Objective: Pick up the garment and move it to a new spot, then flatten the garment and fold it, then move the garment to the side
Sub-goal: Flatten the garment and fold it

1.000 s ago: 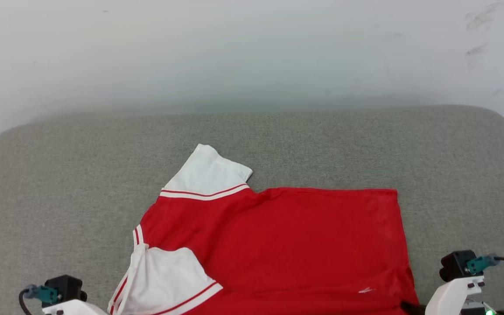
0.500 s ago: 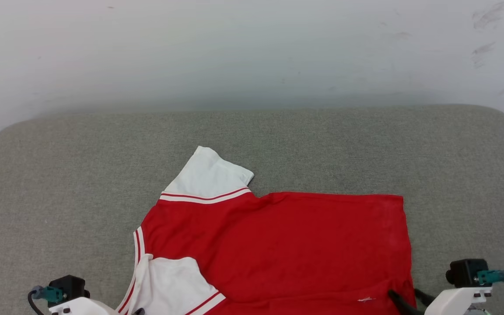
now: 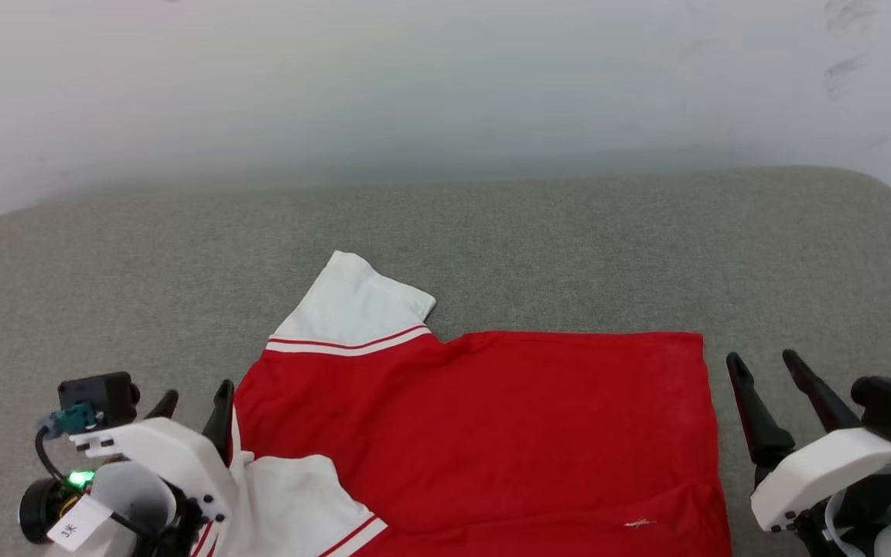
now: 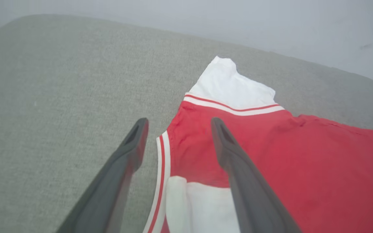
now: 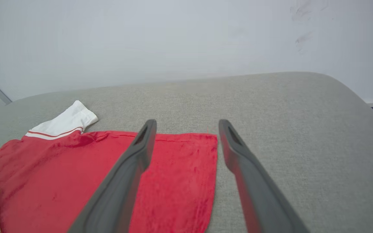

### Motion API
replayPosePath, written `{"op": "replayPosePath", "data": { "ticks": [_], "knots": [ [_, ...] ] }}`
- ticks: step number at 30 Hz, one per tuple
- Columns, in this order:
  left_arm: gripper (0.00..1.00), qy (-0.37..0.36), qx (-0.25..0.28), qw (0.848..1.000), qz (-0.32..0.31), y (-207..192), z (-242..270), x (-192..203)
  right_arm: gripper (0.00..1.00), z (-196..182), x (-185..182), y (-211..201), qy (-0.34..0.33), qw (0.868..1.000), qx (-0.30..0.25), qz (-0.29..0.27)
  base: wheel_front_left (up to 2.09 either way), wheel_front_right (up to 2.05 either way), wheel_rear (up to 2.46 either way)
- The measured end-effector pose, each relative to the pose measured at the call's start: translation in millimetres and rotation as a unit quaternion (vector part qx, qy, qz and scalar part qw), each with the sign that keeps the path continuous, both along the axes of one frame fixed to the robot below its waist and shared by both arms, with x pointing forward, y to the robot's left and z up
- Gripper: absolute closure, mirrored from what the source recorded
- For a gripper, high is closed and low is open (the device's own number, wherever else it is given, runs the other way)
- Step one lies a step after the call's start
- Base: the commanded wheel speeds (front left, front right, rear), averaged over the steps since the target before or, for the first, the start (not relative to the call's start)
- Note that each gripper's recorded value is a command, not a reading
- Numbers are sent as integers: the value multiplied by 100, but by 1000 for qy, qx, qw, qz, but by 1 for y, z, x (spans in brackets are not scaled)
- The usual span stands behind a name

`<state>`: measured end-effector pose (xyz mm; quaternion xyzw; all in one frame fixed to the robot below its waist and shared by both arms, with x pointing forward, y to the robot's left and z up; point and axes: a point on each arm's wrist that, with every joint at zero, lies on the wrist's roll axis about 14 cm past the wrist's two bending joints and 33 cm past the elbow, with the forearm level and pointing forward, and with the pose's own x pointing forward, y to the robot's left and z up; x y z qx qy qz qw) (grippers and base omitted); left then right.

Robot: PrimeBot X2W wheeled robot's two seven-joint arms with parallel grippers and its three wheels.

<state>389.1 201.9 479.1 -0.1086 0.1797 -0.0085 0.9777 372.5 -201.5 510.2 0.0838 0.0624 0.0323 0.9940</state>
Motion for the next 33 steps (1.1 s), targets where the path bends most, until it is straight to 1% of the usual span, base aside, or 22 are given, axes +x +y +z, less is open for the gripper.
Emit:
{"op": "replayPosePath", "data": {
  "ticks": [6,9,11,14,18,22,24,25,26,27,28,29,30,33],
  "knots": [
    [0,-80,15,996,-30,-17,25,48,0,17,16,-6,-36,999,-20,-14,0,0,0],
    [0,-98,20,994,-40,-22,29,75,0,15,23,-10,-32,999,-24,-21,0,0,0],
    [0,-94,19,994,-46,-25,24,92,0,10,27,-13,-26,999,-27,-27,0,0,0],
    [0,-69,15,996,-62,-32,12,115,0,3,31,-17,-17,999,-26,-35,0,0,0],
    [0,-18,7,995,-100,-48,-4,143,0,-8,35,-23,-2,999,-25,-46,0,0,0],
    [0,49,6,989,-136,-63,-24,165,0,-19,36,-32,10,998,-24,-61,0,0,0],
    [0,90,7,984,-152,-69,-36,171,0,-24,35,-36,18,997,-24,-68,0,0,0],
    [0,90,7,984,-152,-69,-36,171,0,-24,35,-36,18,997,-24,-68,0,0,0],
    [0,128,12,978,-163,-72,-48,176,0,-32,33,-39,26,997,-22,-74,0,0,0],
    [0,148,15,974,-169,-74,-54,177,0,-35,33,-40,30,996,-21,-77,0,0,0],
    [0,148,15,974,-169,-74,-54,177,0,-35,33,-40,30,996,-21,-77,0,0,0],
    [0,183,27,967,-177,-76,-67,179,0,-37,33,-44,31,996,-21,-83,0,0,0],
    [0,183,27,967,-177,-76,-67,179,0,-37,33,-44,31,996,-21,-83,0,0,0],
    [0,233,40,952,-192,-80,-86,178,0,-46,30,-48,41,995,-19,-91,0,0,0]
  ]
}}
